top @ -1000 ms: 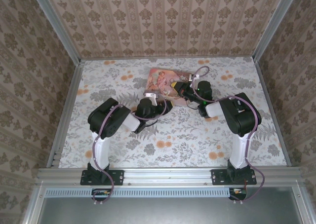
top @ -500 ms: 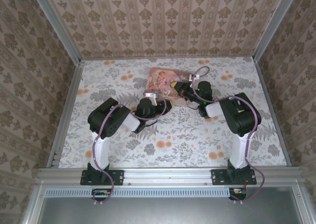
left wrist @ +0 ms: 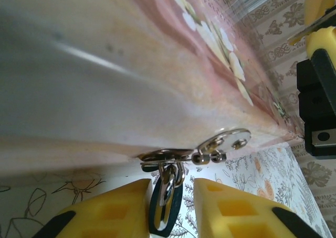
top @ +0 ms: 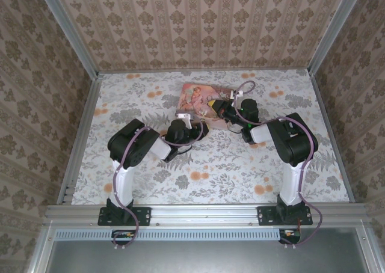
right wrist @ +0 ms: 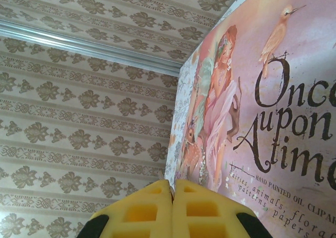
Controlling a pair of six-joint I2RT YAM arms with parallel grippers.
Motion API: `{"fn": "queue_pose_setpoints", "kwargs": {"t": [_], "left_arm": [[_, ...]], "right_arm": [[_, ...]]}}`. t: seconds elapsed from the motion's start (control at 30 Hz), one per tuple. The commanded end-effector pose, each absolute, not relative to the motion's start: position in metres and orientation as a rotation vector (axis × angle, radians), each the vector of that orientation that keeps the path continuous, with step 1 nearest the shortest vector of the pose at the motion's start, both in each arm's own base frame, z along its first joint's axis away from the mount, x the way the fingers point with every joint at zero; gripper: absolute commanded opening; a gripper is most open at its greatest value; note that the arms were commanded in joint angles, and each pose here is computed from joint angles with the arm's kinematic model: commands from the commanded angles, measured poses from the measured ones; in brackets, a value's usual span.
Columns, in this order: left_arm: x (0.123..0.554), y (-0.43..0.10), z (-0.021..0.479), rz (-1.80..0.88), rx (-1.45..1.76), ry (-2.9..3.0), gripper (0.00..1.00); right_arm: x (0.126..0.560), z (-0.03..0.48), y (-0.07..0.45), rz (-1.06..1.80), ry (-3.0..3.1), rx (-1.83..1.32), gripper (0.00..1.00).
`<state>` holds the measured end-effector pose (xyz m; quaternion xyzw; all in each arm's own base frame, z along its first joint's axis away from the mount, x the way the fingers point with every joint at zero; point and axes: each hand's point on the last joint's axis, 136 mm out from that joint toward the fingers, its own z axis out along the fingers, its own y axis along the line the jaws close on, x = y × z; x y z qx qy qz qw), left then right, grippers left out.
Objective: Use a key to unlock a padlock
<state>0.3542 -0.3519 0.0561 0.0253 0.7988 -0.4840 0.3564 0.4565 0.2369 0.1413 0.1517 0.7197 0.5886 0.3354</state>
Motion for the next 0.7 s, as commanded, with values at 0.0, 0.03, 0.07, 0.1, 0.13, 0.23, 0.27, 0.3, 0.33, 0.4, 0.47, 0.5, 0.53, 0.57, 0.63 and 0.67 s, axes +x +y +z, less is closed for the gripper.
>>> {"fn": "queue_pose_setpoints", "kwargs": {"t": [0.0, 0.03, 0.07, 0.1, 0.13, 0.23, 0.27, 0.3, 0.33, 0.4, 0.47, 0.5, 0.53, 0.57, 0.63, 0.67], "left_arm": [[0.361, -0.352, 0.057, -1.244, 0.067, 2.048, 0.24], [0.362, -0.350, 0.058, -1.243, 0.060, 2.048, 0.24], [0.363, -0.350, 0.058, -1.246, 0.052, 2.047, 0.23], [0.364, -0.349, 0.059, -1.248, 0.050, 2.045, 0.21], [0.365, -0.349, 0.060, -1.251, 0.044, 2.043, 0.21], [0.367, -0.347, 0.061, -1.254, 0.034, 2.045, 0.16], [0.368, -0.347, 0.062, -1.256, 0.033, 2.045, 0.14], [0.368, -0.347, 0.062, -1.255, 0.029, 2.046, 0.13], [0.369, -0.346, 0.061, -1.255, 0.022, 2.050, 0.11], [0.369, -0.346, 0.061, -1.263, 0.012, 2.051, 0.06], [0.371, -0.344, 0.061, -1.269, -0.004, 2.052, 0.01], [0.371, -0.342, 0.061, -1.272, -0.014, 2.052, 0.00], [0.372, -0.341, 0.061, -1.277, -0.032, 2.051, 0.00], [0.373, -0.339, 0.062, -1.283, -0.047, 2.045, 0.00], [0.375, -0.332, 0.063, -1.297, -0.088, 2.035, 0.00], [0.376, -0.329, 0.063, -1.301, -0.109, 2.030, 0.00]], "right_arm": [[0.446, 0.074, 0.229, 1.469, 2.061, 0.537, 0.00], [0.447, 0.076, 0.230, 1.472, 2.059, 0.534, 0.00], [0.447, 0.078, 0.229, 1.472, 2.057, 0.533, 0.00], [0.447, 0.080, 0.230, 1.475, 2.055, 0.529, 0.00], [0.448, 0.081, 0.230, 1.473, 2.055, 0.528, 0.00], [0.449, 0.087, 0.231, 1.480, 2.050, 0.518, 0.00], [0.448, 0.089, 0.232, 1.481, 2.049, 0.513, 0.00], [0.449, 0.091, 0.232, 1.483, 2.046, 0.510, 0.00], [0.449, 0.094, 0.233, 1.489, 2.045, 0.507, 0.00], [0.449, 0.103, 0.234, 1.496, 2.035, 0.492, 0.00], [0.449, 0.114, 0.234, 1.503, 2.023, 0.477, 0.00], [0.449, 0.120, 0.234, 1.507, 2.015, 0.470, 0.00], [0.448, 0.126, 0.235, 1.513, 2.006, 0.464, 0.00], [0.447, 0.133, 0.234, 1.518, 1.995, 0.456, 0.00], [0.443, 0.147, 0.234, 1.529, 1.977, 0.440, 0.00], [0.441, 0.153, 0.234, 1.535, 1.971, 0.430, 0.00]]}}
